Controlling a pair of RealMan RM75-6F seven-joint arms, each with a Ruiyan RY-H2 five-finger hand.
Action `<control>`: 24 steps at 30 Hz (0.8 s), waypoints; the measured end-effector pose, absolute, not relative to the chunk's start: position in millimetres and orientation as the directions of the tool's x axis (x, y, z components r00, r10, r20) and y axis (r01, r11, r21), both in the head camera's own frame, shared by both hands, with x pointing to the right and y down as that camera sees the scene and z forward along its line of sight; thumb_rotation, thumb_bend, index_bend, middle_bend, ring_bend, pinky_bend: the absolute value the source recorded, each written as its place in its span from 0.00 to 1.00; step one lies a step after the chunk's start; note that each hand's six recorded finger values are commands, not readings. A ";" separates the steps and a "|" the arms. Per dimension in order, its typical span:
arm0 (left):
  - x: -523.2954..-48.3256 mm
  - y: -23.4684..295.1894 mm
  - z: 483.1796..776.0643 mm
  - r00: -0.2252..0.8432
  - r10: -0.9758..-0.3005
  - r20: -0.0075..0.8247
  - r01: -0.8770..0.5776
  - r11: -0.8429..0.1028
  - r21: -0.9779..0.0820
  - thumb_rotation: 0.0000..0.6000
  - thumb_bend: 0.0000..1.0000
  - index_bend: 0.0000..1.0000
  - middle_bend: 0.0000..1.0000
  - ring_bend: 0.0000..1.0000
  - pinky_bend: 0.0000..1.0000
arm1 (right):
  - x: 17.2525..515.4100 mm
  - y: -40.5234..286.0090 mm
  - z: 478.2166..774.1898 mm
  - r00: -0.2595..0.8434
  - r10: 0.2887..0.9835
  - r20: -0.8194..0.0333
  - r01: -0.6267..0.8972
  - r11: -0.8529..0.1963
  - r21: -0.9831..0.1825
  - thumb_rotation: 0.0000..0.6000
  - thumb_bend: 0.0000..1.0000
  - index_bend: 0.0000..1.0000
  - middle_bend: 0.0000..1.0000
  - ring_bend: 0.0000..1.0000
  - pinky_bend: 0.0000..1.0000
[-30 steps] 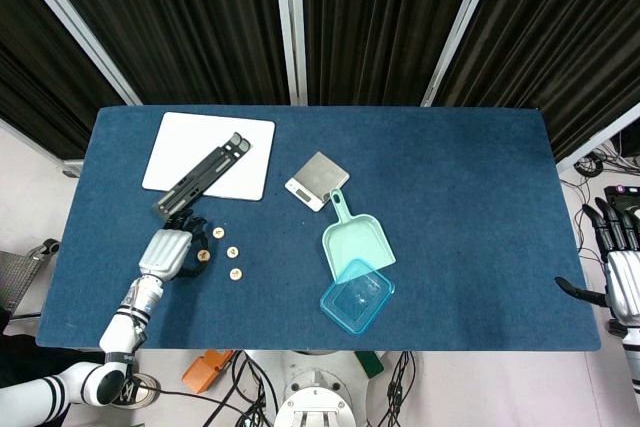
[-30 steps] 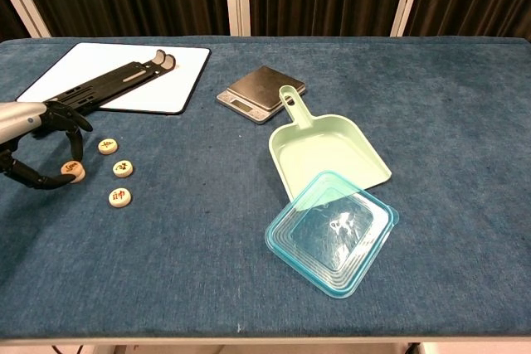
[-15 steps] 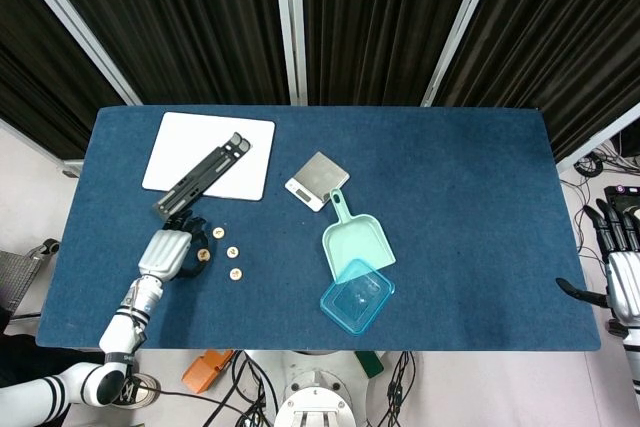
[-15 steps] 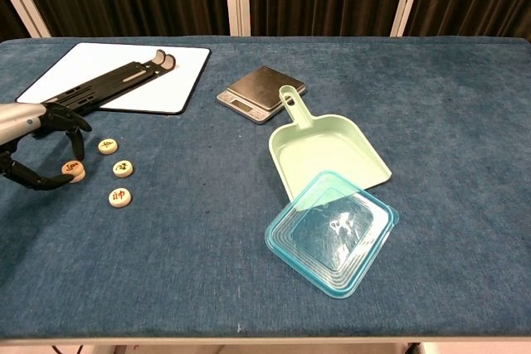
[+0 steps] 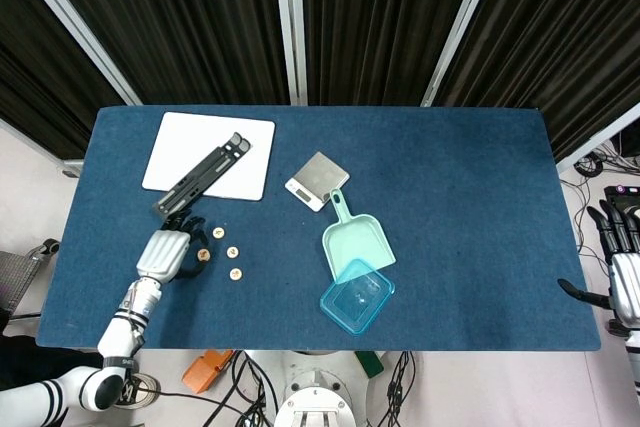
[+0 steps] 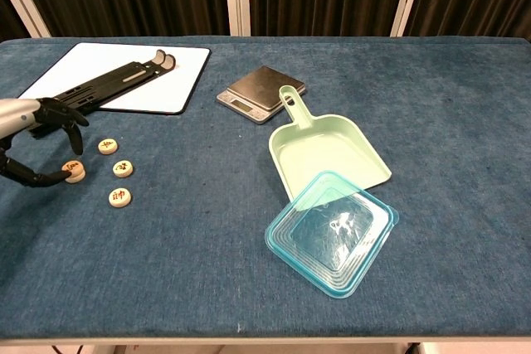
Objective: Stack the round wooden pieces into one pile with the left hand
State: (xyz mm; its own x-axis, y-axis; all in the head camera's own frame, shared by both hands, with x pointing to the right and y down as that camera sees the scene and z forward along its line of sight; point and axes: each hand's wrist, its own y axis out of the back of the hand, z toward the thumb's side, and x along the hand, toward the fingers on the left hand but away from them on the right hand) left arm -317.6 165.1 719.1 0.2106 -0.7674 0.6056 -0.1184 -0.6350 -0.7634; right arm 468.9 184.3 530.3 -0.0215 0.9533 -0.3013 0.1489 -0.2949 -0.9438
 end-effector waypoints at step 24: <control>-262.5 153.1 732.6 0.262 -0.736 0.624 -0.075 -0.660 -0.747 0.97 0.30 0.42 0.05 0.00 0.02 | 472.2 186.5 533.3 -0.021 0.951 -0.309 0.158 -0.302 -0.940 1.00 0.03 0.00 0.02 0.00 0.05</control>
State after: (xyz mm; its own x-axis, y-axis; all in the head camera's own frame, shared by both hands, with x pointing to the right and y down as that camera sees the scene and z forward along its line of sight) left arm -262.5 153.1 732.6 0.2618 -0.7361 0.6243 -0.0748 -0.6603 -0.7472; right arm 472.2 186.5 533.3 -0.0213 0.9507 -0.3093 0.1582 -0.3023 -0.9400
